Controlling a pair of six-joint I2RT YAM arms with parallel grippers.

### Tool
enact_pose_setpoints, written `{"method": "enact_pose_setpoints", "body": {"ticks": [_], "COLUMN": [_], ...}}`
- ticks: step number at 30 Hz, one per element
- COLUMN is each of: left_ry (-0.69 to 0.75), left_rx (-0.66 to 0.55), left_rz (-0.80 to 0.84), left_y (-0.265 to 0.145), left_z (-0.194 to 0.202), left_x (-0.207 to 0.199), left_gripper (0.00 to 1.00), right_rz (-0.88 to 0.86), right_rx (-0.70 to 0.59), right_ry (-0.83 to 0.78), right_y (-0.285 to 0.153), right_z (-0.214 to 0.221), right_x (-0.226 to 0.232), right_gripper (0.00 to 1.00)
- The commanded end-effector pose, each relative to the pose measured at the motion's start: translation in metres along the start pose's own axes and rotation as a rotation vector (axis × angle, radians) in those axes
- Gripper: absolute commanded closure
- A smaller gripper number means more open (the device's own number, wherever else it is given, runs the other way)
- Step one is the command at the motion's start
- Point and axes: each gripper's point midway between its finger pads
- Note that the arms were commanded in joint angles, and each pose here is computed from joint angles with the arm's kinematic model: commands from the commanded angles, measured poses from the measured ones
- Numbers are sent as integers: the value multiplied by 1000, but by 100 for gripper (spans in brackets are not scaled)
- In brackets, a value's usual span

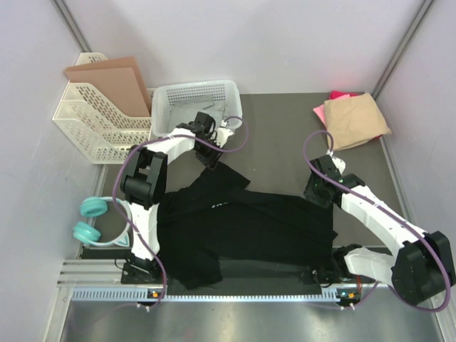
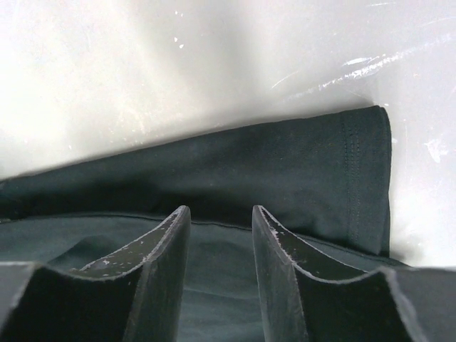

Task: Fold and stack the t-shirts
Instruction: Flatten out the tshirt

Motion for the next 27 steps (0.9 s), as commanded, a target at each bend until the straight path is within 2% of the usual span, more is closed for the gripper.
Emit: {"method": "enact_pose_setpoints", "body": {"ticks": [1,2,4,5,6,11,14,17,20,24,27], "left_ry": [-17,-16,-17,-17,-27,-7,30,61,76,122,169], "left_rx": [18,16,27,33,37,-55,-184,-296,-387,-464,-463], "left_rz": [107,116,121,120,113,6,-142,-228,-260,-273,-323], "left_y": [-16,-17,-19,-20,-22,-68,-125,-179,-226,-283,-304], "left_z": [8,10,18,20,21,-15,-62,-96,-115,-115,-101], "left_x": [-30,-33,-39,-40,-39,-22,5,13,7,-16,-23], "left_gripper": [65,66,75,97,100,100,100,100,100,100,100], "right_rz": [-41,-44,-49,-52,-53,-52,-46,-45,-39,-26,-27], "right_rx": [-61,-64,-68,-69,-72,-83,-90,-95,-99,-105,-109], "right_ry": [13,11,12,13,14,11,7,6,3,-8,-13], "right_y": [-13,-14,-16,-17,-17,-19,-19,-18,-17,-16,-17], "right_z": [-15,-16,-17,-18,-18,-20,-21,-22,-22,-22,-22], "right_x": [11,12,13,13,14,12,10,10,8,4,4], "right_gripper": [60,61,62,63,64,67,73,81,83,83,83]}}
Point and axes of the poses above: each gripper's point midway between its finger pads, its own y axis out along the fingers, its own x axis along the line the jaws close on, z = x × y, and after that the axes turned 9 degrees about y, right-handed
